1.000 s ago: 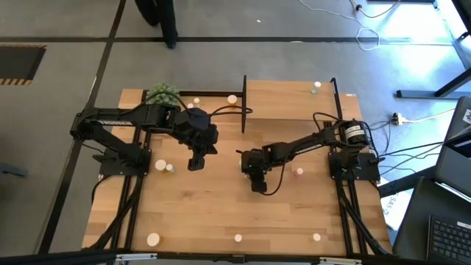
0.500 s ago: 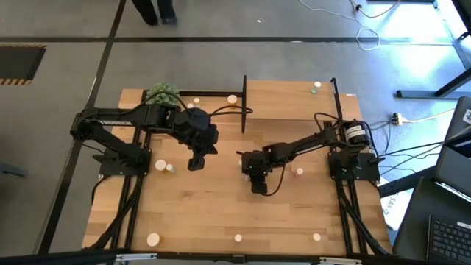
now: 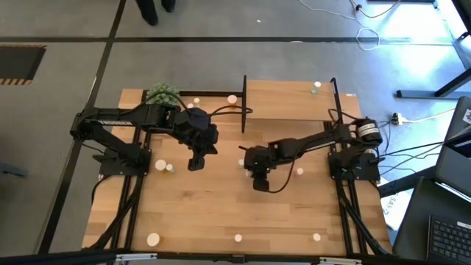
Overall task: Pick and place medicine bottles onto shelf by color
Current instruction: Put the middle yellow pill bottle on the shelf
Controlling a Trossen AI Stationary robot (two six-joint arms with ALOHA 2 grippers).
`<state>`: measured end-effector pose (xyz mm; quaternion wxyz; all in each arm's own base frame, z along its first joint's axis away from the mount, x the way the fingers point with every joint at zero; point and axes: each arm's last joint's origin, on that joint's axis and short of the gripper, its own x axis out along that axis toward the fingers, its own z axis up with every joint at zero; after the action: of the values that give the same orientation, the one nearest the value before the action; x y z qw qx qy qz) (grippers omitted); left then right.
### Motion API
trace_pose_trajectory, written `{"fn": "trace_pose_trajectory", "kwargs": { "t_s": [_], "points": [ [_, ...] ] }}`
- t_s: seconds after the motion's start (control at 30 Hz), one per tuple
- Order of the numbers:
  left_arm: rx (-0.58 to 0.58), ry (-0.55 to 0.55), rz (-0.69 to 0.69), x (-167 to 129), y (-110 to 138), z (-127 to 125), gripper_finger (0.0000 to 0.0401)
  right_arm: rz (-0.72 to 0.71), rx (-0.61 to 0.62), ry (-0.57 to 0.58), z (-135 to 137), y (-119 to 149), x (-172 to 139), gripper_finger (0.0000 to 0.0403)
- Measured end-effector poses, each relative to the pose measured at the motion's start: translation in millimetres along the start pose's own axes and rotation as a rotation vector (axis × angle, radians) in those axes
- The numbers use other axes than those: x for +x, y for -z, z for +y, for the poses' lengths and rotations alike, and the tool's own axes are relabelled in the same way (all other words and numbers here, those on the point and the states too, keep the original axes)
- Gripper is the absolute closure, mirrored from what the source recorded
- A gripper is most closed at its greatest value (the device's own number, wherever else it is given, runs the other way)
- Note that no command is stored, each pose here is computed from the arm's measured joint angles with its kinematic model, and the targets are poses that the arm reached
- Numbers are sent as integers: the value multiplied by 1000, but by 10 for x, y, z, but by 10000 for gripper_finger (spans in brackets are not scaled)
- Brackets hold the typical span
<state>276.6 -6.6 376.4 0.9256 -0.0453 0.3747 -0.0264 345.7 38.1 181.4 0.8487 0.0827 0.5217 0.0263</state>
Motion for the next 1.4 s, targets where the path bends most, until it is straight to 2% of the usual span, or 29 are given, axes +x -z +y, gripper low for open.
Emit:
{"fn": "trace_pose_trajectory", "kwargs": {
  "t_s": [0.23,0.53,0.8,1.13,1.4],
  "points": [
    [1,1,-6,0,-5,-1,401,-112,46,17,33,-59,-387,298],
    [40,4,-58,-1,-55,-5,401,-353,65,186,27,-91,-1032,298],
    [126,-6,-208,-21,-199,-13,401,-544,70,360,4,-109,-1405,298],
    [200,-111,-347,-62,-333,36,401,-739,77,559,-19,-113,-1790,298],
    [213,-213,-497,-64,-502,202,401,-816,157,779,-68,-61,-2011,298]
  ]
}}
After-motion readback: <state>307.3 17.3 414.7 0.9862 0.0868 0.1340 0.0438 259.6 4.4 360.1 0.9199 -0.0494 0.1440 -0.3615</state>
